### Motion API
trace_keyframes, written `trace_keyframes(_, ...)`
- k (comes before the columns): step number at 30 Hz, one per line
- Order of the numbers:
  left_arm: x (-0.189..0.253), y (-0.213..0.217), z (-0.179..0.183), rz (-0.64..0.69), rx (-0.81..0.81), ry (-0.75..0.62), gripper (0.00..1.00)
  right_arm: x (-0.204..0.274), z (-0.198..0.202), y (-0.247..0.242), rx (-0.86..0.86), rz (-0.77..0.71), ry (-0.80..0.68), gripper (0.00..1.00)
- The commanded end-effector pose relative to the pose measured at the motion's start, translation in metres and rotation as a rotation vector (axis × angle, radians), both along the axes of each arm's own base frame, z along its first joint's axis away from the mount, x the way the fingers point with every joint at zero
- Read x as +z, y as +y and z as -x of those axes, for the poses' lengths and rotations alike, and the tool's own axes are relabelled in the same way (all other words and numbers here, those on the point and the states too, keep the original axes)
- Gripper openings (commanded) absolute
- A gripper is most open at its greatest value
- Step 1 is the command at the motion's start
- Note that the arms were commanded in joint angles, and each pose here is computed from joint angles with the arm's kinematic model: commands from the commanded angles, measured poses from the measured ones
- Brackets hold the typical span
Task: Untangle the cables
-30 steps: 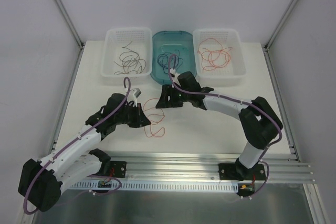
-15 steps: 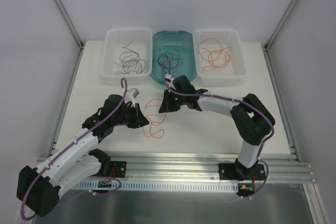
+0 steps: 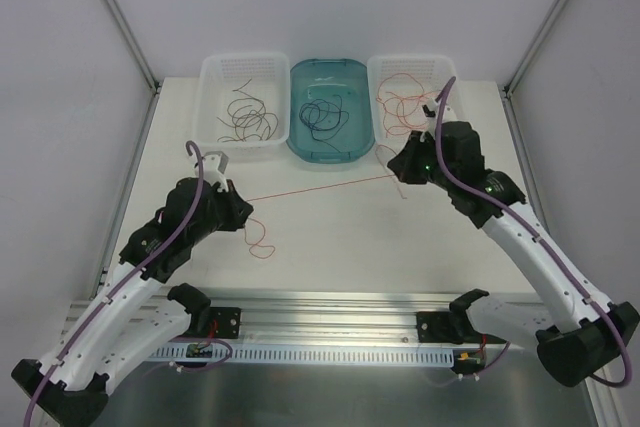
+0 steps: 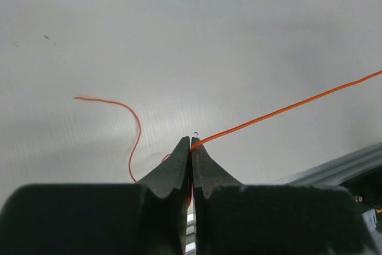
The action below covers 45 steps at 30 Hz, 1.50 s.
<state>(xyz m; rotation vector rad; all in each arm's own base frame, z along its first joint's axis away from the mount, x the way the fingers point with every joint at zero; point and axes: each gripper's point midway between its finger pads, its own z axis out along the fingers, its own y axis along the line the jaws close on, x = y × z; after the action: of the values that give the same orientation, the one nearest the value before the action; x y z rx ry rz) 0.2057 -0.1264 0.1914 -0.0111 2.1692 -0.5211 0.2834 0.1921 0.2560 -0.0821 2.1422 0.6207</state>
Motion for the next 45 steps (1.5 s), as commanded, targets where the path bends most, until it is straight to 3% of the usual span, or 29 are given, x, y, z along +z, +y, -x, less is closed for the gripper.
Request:
trace_keyframes(1,0.01,0.02,-0.004,-0.098,0.066,-0.023,0.0,0.005,0.006,-0.052,-0.111,0.137,0.002,0.01)
trace_keyframes(5,0.018,0.024,-0.008,-0.119,0.083,-0.033,0.0,0.037,0.005,-0.093,-0.209,0.15,-0.056,0.01)
trace_keyframes(10,0.023,-0.001,-0.007,-0.073,-0.027,0.011,0.0,0.064,0.002,-0.1,-0.185,0.111,-0.087,0.01)
trace_keyframes(12,0.033,-0.012,-0.008,-0.047,-0.074,0.011,0.0,0.056,0.005,-0.086,-0.112,0.082,-0.038,0.01)
trace_keyframes(15,0.039,-0.034,-0.012,-0.001,-0.157,0.043,0.0,0.025,0.009,-0.056,0.019,0.008,0.063,0.15)
trace_keyframes(21,0.046,-0.075,-0.02,0.09,-0.291,0.083,0.0,-0.021,0.028,-0.019,0.15,-0.004,0.114,0.2)
trace_keyframes(24,0.049,-0.088,-0.025,0.099,-0.318,0.085,0.0,-0.036,0.041,-0.006,0.221,0.045,0.129,0.45)
trace_keyframes(27,0.05,-0.097,-0.03,0.099,-0.331,0.079,0.0,-0.043,0.055,-0.001,0.275,0.079,0.121,0.62)
trace_keyframes(34,0.055,-0.123,-0.025,0.109,-0.397,0.094,0.0,-0.008,0.082,0.026,0.498,0.039,-0.131,0.91)
trace_keyframes(38,0.066,-0.136,-0.022,0.139,-0.417,0.087,0.0,0.001,0.09,0.06,0.612,-0.081,-0.221,0.98)
trace_keyframes(45,0.094,-0.143,-0.028,0.218,-0.373,0.049,0.0,-0.023,0.099,0.103,0.709,-0.086,-0.239,0.99)
